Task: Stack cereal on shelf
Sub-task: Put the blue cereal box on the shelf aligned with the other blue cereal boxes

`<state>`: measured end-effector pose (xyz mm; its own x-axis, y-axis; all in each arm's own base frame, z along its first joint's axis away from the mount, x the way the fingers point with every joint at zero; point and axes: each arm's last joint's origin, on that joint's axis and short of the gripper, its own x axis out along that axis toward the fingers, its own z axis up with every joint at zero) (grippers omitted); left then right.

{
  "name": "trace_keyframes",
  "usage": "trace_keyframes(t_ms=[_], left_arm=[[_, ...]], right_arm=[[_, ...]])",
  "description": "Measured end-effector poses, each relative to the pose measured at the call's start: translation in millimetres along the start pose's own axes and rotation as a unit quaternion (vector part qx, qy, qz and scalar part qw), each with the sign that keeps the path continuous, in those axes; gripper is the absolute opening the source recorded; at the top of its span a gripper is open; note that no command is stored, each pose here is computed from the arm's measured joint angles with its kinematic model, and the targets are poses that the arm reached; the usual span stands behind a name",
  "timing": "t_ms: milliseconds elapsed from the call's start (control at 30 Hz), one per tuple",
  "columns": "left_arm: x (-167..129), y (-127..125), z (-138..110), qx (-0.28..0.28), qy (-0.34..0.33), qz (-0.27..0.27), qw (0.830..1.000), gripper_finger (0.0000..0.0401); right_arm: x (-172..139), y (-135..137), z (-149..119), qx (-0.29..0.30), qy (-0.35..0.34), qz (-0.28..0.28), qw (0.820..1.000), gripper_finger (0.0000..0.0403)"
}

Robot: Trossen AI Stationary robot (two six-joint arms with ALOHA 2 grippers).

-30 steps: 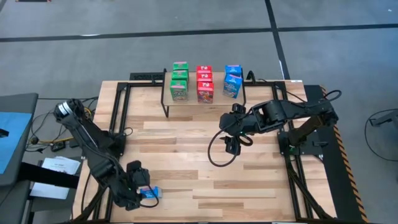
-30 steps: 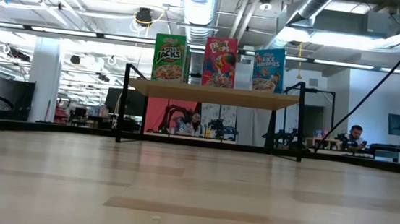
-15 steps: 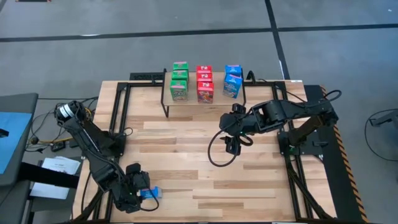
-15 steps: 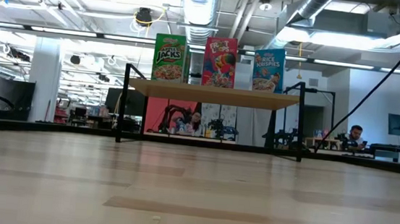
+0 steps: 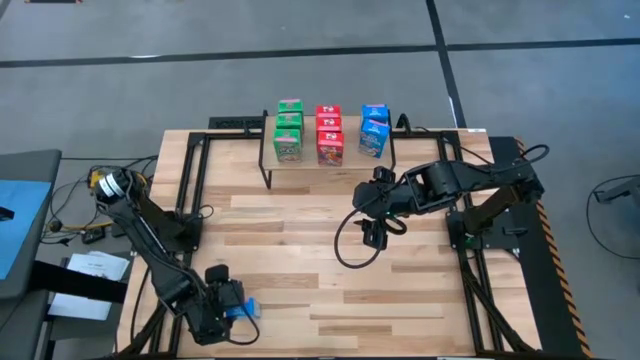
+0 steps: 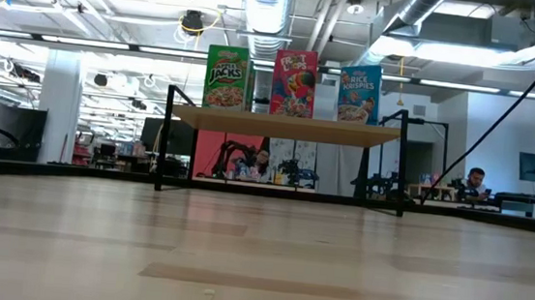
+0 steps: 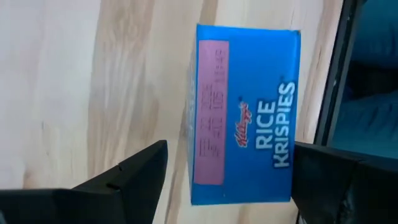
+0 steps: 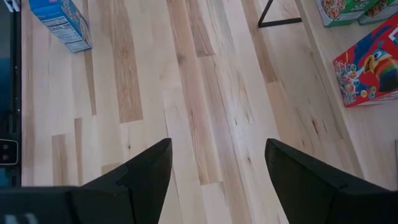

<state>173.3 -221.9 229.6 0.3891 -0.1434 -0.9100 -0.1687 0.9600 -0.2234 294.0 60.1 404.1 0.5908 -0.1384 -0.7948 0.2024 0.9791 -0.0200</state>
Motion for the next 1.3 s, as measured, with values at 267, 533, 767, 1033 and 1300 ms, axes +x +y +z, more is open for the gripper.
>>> trace_keyframes(t_ms=[267, 533, 767, 1033, 1300], left_arm=[[-0.7, 1.0, 1.0, 0.009, -0.013, 0.008, 1.0, 0.025], [-0.8, 1.0, 1.2, 0.024, -0.015, 0.009, 1.0, 0.0185], [0.3, 3.5, 5.7, 0.041, -0.019, 0.013, 0.999, 0.0166], [4.2, 13.1, 22.5, 0.059, -0.011, 0.015, 0.998, 0.0171], [-1.0, 19.2, 48.7, 0.108, -0.031, 0.016, 0.994, 0.0171]], right_arm=[[0.0, 0.0, 0.0, 0.001, 0.0, 0.0, 1.0, 0.0283], [0.0, -0.1, -0.3, 0.001, 0.002, 0.0, 1.0, 0.0283], [0.0, 0.2, -0.7, 0.002, 0.005, 0.006, 1.0, 0.0283], [-0.1, 1.3, -1.5, 0.0, 0.014, 0.024, 1.0, 0.0283], [-0.2, 2.5, -3.8, -0.007, 0.032, 0.051, 0.998, 0.0286]])
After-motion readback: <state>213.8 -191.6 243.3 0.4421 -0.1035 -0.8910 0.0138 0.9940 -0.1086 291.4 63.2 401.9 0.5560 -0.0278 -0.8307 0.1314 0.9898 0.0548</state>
